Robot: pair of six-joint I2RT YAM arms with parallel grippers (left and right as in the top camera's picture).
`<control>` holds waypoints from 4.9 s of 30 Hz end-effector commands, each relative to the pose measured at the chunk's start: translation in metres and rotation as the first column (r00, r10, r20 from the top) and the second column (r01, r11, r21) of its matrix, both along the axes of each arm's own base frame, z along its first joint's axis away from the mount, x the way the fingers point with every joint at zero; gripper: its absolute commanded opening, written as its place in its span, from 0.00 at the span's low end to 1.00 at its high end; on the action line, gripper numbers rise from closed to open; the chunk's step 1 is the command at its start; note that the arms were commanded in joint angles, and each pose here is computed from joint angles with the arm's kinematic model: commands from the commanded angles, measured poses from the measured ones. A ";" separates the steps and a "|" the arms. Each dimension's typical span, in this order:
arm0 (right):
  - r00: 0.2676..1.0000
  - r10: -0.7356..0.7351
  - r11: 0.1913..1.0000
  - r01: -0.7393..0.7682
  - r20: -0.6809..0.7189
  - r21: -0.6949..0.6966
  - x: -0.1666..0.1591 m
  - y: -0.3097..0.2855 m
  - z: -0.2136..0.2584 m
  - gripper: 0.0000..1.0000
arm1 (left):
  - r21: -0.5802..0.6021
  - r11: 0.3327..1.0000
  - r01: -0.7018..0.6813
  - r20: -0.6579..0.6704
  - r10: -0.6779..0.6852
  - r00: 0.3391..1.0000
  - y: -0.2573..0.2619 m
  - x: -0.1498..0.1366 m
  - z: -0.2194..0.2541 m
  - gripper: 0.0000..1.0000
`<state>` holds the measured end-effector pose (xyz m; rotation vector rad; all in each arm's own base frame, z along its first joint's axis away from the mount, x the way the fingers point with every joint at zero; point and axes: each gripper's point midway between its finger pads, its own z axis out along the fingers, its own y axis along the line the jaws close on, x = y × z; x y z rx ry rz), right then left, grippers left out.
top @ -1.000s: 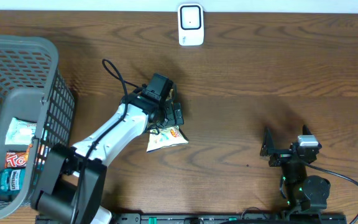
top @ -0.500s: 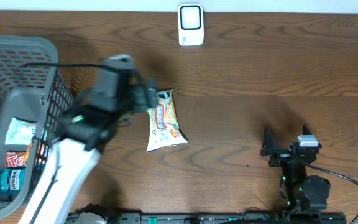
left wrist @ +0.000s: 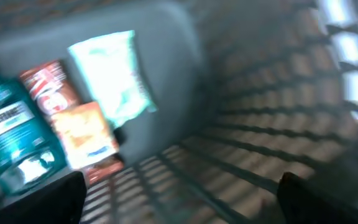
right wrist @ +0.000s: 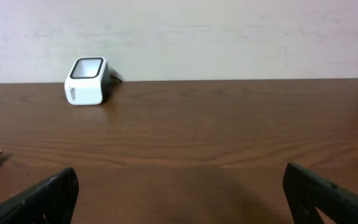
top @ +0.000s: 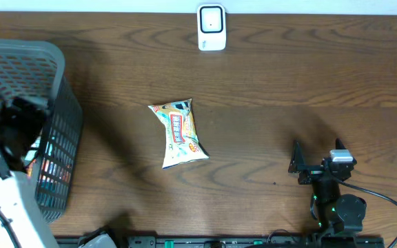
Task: Scan the item barcode
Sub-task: 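Reach the left gripper into the basket and grasp the small orange packet, then carry the orange packet over and set it beside the snack bag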
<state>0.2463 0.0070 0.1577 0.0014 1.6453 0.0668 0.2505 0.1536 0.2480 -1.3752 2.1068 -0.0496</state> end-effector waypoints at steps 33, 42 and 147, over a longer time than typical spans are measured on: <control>1.000 0.003 1.000 -0.003 0.001 -0.005 0.000 0.001 -0.001 0.99 | -0.320 0.881 -0.349 -0.505 0.154 0.849 0.064 -0.045 -0.201 0.90; 1.000 0.003 1.000 -0.003 0.001 -0.005 0.000 0.001 -0.001 0.99 | -0.273 0.894 -0.355 -0.516 0.176 0.839 0.073 -0.048 -0.201 0.75; 1.000 0.003 1.000 -0.003 0.001 -0.005 0.000 0.001 -0.001 0.99 | -0.262 0.687 0.678 -0.067 -0.714 0.697 -0.334 0.107 -0.095 0.11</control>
